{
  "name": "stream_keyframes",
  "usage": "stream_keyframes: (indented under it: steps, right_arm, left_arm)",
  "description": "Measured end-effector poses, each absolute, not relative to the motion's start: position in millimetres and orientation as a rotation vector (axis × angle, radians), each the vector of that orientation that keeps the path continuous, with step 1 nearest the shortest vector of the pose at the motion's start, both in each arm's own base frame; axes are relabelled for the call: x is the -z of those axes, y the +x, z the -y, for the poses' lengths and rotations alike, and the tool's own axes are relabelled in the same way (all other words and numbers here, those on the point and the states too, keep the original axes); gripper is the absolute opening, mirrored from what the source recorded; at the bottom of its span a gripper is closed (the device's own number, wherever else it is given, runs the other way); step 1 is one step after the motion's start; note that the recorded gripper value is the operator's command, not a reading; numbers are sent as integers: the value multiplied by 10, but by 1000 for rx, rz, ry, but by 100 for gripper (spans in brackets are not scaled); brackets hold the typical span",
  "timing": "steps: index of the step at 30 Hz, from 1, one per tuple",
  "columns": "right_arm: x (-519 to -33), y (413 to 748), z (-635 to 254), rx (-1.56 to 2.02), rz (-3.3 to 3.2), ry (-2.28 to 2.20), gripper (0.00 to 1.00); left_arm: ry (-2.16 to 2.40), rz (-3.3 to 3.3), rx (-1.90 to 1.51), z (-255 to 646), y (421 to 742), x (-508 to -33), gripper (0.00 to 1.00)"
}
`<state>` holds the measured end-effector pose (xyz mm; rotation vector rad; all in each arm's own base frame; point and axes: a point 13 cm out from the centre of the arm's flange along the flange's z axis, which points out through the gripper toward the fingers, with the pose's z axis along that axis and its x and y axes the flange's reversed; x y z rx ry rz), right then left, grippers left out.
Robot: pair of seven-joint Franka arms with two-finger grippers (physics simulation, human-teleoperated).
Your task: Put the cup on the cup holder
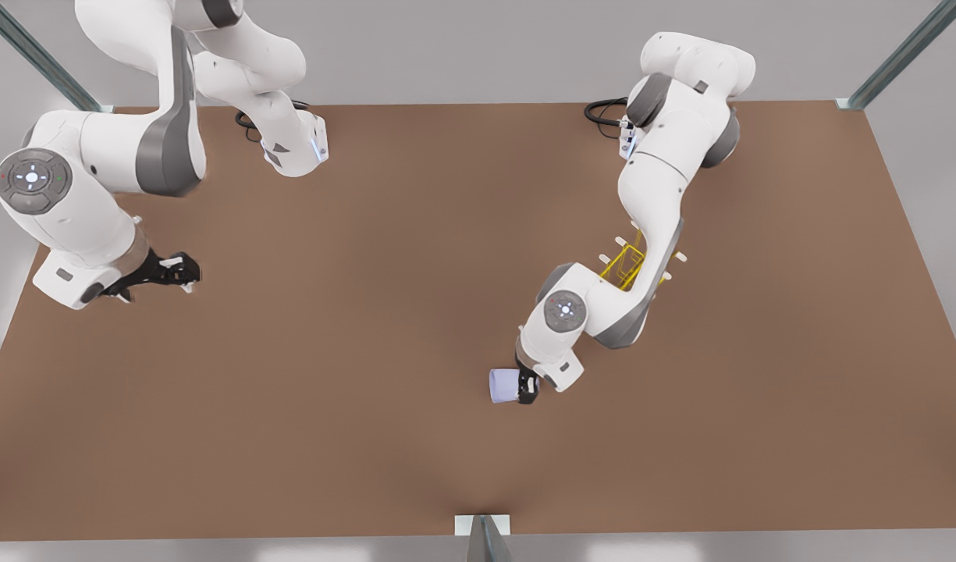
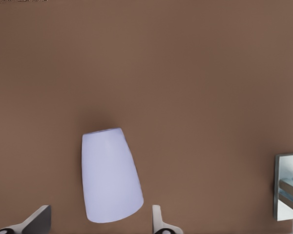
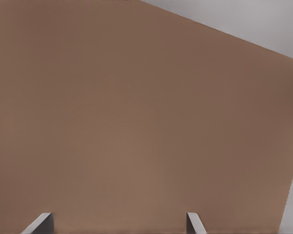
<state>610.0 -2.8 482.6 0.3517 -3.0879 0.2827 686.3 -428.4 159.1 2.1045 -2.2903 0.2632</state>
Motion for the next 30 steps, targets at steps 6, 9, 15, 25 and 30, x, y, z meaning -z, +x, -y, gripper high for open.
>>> stream_keyframes:
  steps: [6,9,15,25,30]
  right_arm:
    - [-5060,5959,177,-234,3099,255,100]
    - [-4976,5913,120,-205,3071,249,100]
    - [-5153,5788,455,-124,3096,111,100]
    - [-4440,6238,754,-98,3092,23,100]
    - [-4414,6316,718,-77,3112,40,100]
  left_arm:
    - [2047,2382,-266,4241,6921,-1398,100]
    - [2039,2419,-280,4180,6996,-1356,100]
    - [2038,2423,-281,4177,6995,-1322,100]
    - [2145,2322,-318,4169,7068,-1088,100]
    - [2160,2286,-282,4257,6936,-1052,100]
